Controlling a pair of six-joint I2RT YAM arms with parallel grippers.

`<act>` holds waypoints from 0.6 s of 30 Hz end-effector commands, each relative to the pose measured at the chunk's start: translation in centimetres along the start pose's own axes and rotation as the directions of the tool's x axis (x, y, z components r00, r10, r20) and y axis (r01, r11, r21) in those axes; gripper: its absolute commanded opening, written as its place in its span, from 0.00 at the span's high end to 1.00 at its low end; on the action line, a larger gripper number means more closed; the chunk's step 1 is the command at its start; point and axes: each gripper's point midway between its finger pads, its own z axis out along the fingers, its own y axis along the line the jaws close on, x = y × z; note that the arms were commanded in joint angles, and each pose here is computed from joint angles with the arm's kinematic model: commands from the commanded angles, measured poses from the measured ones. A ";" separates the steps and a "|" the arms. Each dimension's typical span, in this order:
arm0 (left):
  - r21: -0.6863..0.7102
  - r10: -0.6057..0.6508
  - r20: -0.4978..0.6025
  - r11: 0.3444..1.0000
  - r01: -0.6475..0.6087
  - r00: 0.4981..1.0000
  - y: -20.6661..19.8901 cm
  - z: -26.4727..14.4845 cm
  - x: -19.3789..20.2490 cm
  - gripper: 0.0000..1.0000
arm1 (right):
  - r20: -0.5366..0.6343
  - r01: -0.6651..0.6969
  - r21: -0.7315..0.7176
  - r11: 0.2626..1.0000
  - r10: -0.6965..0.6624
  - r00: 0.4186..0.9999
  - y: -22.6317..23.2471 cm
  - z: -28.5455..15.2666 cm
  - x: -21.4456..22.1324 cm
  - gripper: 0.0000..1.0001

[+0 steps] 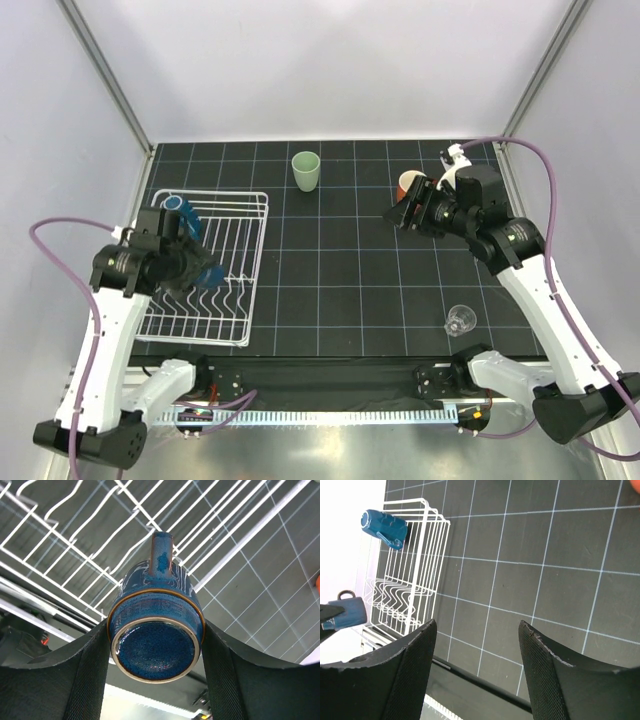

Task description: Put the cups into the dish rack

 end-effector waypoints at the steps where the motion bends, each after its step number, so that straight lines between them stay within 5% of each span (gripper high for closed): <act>1: -0.287 -0.088 -0.088 0.956 0.059 0.992 8.0 -1.7 4.1 1.00 | 0.015 0.002 -0.034 0.999 -0.001 1.000 0.7 0.0 -0.4 0.33; 8: -0.327 -0.286 -0.100 0.914 0.240 0.953 9.7 -0.3 7.2 1.00 | -0.006 -0.018 -0.050 0.999 0.017 1.000 1.1 -0.3 -0.1 0.33; 18: -0.360 -0.291 -0.179 0.908 0.213 0.940 10.9 0.5 9.5 1.00 | -0.012 -0.030 -0.029 0.999 0.030 0.999 0.0 -0.9 1.6 0.33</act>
